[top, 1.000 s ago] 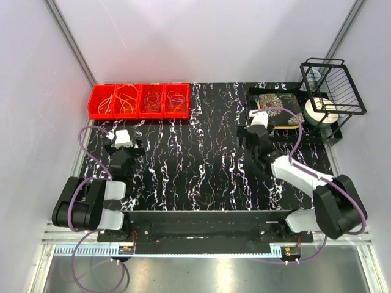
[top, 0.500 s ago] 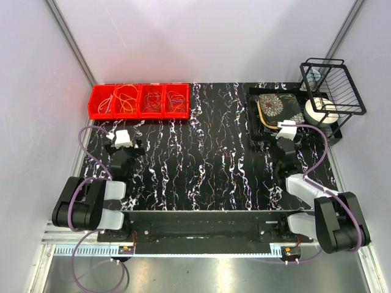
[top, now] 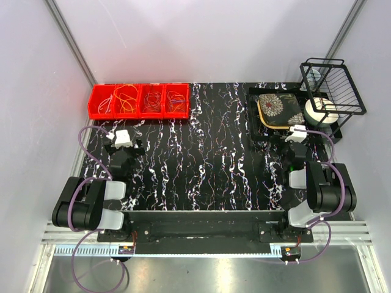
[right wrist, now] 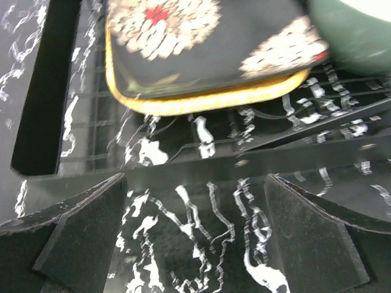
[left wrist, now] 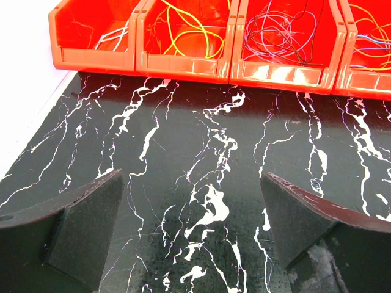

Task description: Untangle the cables

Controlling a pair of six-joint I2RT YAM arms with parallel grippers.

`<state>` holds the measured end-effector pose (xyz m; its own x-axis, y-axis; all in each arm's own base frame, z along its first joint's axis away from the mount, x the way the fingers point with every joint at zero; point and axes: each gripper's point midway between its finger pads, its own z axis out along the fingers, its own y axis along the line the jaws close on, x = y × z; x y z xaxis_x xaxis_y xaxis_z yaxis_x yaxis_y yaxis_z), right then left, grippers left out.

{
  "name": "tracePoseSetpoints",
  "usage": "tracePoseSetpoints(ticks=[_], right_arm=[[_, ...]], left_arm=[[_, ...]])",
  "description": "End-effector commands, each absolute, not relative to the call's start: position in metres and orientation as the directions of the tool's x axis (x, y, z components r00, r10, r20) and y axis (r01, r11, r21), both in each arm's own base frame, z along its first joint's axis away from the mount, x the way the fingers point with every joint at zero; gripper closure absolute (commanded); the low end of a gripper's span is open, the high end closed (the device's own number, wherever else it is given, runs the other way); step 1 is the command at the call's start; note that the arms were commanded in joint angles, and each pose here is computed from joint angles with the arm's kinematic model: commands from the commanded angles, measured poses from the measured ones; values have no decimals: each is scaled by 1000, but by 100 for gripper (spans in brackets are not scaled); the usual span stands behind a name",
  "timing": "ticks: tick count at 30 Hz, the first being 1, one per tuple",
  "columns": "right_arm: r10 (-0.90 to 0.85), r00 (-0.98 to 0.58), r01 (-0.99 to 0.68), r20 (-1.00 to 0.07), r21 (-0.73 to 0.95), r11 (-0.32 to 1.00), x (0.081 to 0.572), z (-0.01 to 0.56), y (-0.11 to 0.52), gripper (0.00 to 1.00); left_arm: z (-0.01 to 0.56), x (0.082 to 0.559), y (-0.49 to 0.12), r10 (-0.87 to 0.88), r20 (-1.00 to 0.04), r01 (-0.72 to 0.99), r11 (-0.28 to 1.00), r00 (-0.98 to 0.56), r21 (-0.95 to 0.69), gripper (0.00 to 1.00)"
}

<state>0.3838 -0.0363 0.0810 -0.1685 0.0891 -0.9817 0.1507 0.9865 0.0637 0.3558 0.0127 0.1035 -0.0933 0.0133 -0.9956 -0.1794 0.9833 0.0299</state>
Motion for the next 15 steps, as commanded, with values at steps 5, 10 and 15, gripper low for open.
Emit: tracePoseSetpoints(ticks=[5,10,15], right_arm=[[76,-130,-3,-989,78,997,405,102,-16,0],[132,-129,102,-983,119,988,407,100,-32,0],[127,-123,93,-984,116,989,407,101,-30,0]], left_arm=[[129,365,11,15,-1000,-172,985,-1,15,1],[129,365,11,16,-1000,-172,985,-1,16,1],[129,365,11,16,-1000,-172,985,-1,16,1]])
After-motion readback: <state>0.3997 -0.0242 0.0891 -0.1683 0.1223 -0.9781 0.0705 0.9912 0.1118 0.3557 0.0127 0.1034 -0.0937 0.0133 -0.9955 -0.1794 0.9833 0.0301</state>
